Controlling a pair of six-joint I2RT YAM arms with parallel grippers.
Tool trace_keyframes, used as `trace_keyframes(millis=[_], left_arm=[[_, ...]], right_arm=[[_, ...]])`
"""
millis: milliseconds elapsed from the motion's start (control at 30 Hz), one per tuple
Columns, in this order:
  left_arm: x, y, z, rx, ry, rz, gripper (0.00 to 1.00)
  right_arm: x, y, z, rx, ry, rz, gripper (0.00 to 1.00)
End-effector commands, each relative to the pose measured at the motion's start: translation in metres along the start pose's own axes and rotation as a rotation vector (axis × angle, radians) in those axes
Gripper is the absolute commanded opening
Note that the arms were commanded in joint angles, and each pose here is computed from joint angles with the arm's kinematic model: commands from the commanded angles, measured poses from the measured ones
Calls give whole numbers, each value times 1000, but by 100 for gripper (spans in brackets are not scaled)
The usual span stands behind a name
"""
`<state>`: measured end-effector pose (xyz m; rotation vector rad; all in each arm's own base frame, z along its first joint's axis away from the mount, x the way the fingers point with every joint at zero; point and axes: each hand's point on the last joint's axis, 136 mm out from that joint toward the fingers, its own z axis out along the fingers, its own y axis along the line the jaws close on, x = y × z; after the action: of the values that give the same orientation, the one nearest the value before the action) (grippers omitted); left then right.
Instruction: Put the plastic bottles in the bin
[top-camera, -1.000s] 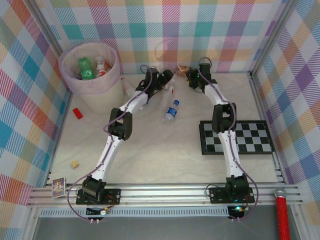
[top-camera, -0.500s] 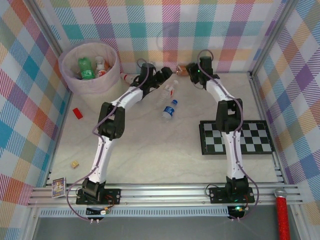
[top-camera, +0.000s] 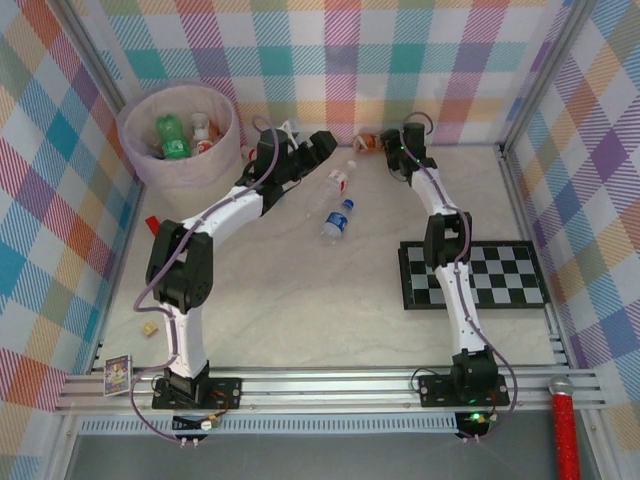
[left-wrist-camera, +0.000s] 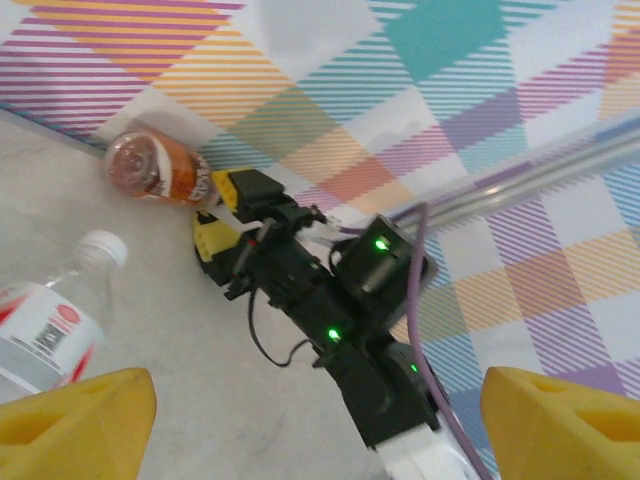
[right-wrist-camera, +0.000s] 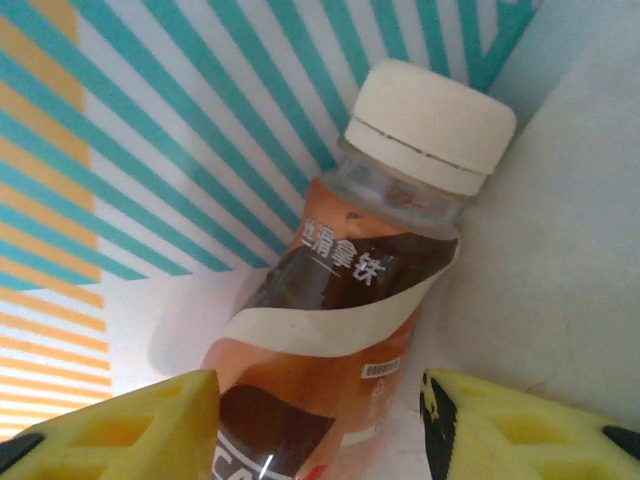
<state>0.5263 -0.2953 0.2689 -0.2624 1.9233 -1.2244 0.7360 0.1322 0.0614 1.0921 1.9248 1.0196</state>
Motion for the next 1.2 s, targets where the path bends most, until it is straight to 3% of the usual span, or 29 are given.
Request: trace_keyframes(millis=[0, 100, 133, 200, 233, 333, 367, 533, 700, 867, 1000, 1167], left_arm=[[-9, -32, -21, 63, -50, 58, 84], [-5, -36, -29, 57, -50, 61, 84], [-4, -38, -33, 52, -48, 65, 84], [-4, -41, -41, 34, -57, 93, 84], [-3, -43, -45, 18, -55, 115, 84], [-2, -47, -53, -13, -46, 157, 85], [-2, -49, -55, -12, -45, 162, 85], [-4, -52, -61, -17, -48, 176, 85], [-2, -46, -59, -34, -44, 183, 85], [1, -40, -61, -53, -37, 195, 86], [3, -35, -62, -68, -32, 198, 86], [7, -32, -60, -57, -30, 157, 86]], right_arm=[[16, -50, 0, 176, 45, -9, 53], [23, -53, -7, 222, 76, -48, 46], [27, -51, -12, 233, 103, -67, 38], [35, -41, -24, 251, 132, -135, 33], [38, -32, -33, 259, 123, -184, 30], [41, 4, -61, 219, 55, -300, 7], [40, 17, -72, 203, 34, -317, 5], [37, 58, -91, 71, -41, -356, 8], [34, 58, -34, -47, 22, -267, 10], [19, 10, 18, -129, 3, -67, 10], [8, -22, 22, -38, -32, -101, 8], [10, -45, -2, 128, 47, -87, 1]])
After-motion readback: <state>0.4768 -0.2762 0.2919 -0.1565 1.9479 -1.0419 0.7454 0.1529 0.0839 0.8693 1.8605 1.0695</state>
